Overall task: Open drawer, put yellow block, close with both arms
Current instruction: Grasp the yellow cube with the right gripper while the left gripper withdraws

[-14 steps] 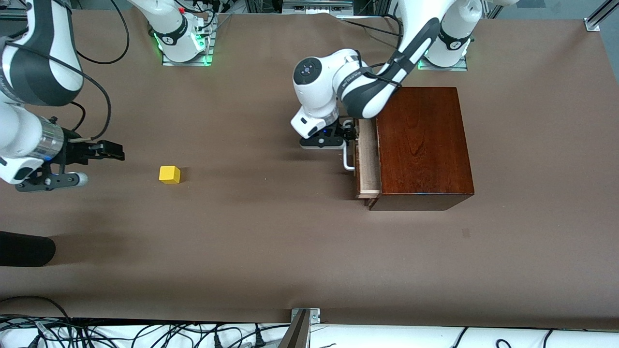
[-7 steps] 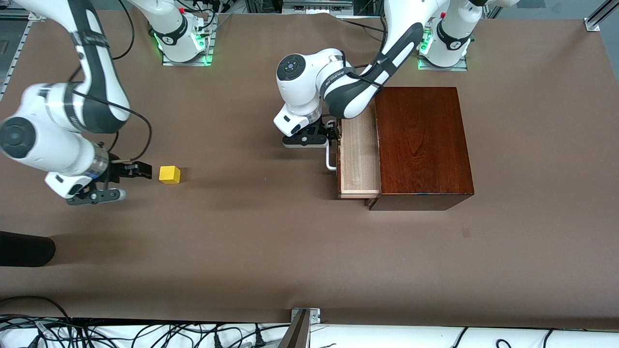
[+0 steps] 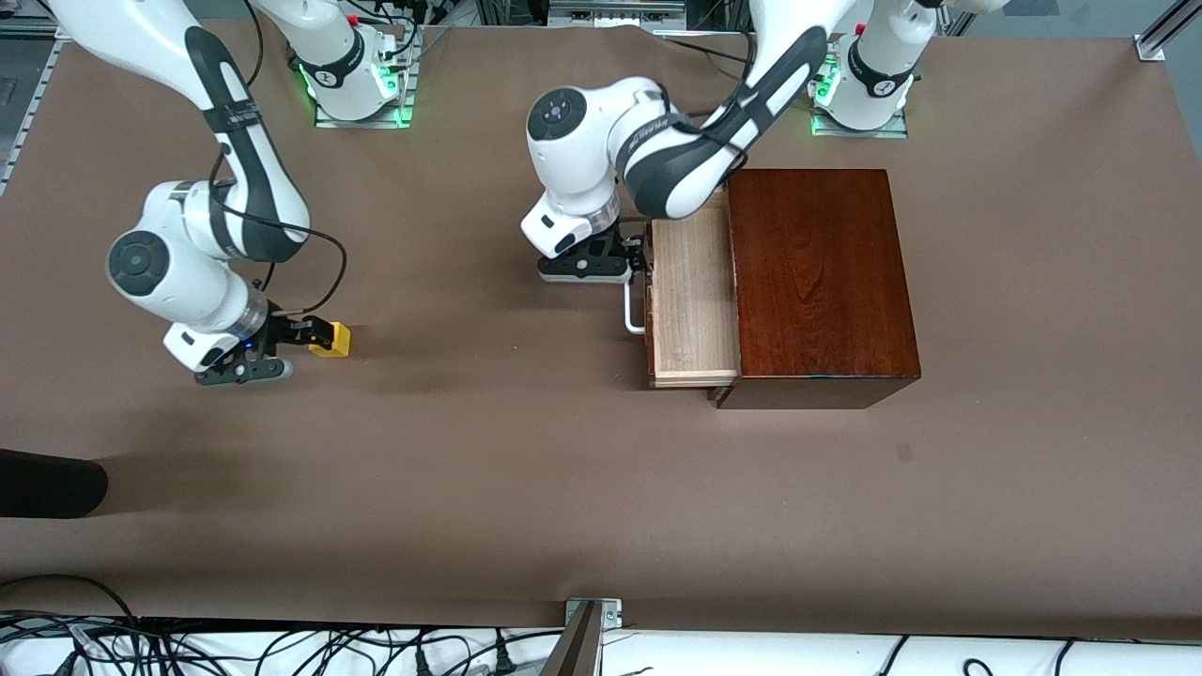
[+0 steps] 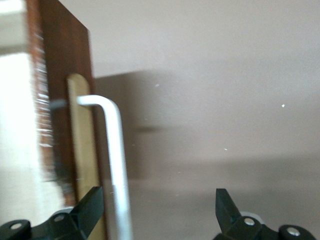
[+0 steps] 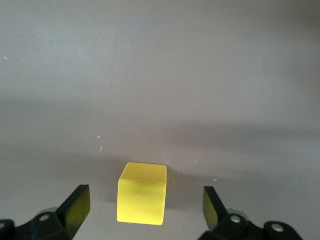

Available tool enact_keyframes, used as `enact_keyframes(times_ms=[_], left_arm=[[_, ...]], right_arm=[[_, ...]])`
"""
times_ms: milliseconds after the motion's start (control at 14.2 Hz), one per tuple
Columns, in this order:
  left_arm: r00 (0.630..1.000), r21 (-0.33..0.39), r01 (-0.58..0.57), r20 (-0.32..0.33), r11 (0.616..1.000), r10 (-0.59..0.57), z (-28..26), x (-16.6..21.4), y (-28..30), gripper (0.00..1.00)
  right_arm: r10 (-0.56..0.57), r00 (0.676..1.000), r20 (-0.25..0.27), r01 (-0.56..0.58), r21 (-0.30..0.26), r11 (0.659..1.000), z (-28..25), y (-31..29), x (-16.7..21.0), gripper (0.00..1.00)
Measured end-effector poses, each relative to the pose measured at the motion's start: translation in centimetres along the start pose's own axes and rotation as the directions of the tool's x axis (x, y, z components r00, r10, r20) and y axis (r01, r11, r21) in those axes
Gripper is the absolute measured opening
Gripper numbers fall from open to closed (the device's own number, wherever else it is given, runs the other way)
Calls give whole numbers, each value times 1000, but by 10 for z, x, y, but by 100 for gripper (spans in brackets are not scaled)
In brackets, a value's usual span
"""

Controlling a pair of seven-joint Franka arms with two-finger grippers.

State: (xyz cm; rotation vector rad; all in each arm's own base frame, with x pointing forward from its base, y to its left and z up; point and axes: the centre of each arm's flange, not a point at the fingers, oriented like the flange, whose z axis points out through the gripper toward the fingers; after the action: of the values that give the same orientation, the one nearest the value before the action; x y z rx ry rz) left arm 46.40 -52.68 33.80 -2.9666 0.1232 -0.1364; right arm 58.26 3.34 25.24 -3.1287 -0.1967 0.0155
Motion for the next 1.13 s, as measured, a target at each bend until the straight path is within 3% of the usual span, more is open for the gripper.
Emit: enact_keyframes(times_ms=[212, 494, 706, 988, 1129], left_arm=[[999, 36, -45, -3, 998, 45, -47, 12, -35, 100], [999, 30, -49, 7, 998, 49, -109, 34, -101, 100], [999, -36, -35, 36, 999, 36, -134, 65, -167, 100], [997, -66, -40, 66, 997, 44, -138, 113, -265, 100], [995, -61, -12, 99, 998, 18, -140, 123, -314, 100]], right_arm=[[11, 1000, -10, -11, -4, 1000, 20, 0, -15, 100], [6, 999, -40, -6, -7, 1000, 43, -6, -32, 100], [7, 999, -40, -7, -9, 1000, 53, -7, -36, 96], [8, 999, -33, -8, -10, 1000, 58, -7, -36, 56], [7, 999, -46, -7, -10, 1000, 54, -7, -32, 56]])
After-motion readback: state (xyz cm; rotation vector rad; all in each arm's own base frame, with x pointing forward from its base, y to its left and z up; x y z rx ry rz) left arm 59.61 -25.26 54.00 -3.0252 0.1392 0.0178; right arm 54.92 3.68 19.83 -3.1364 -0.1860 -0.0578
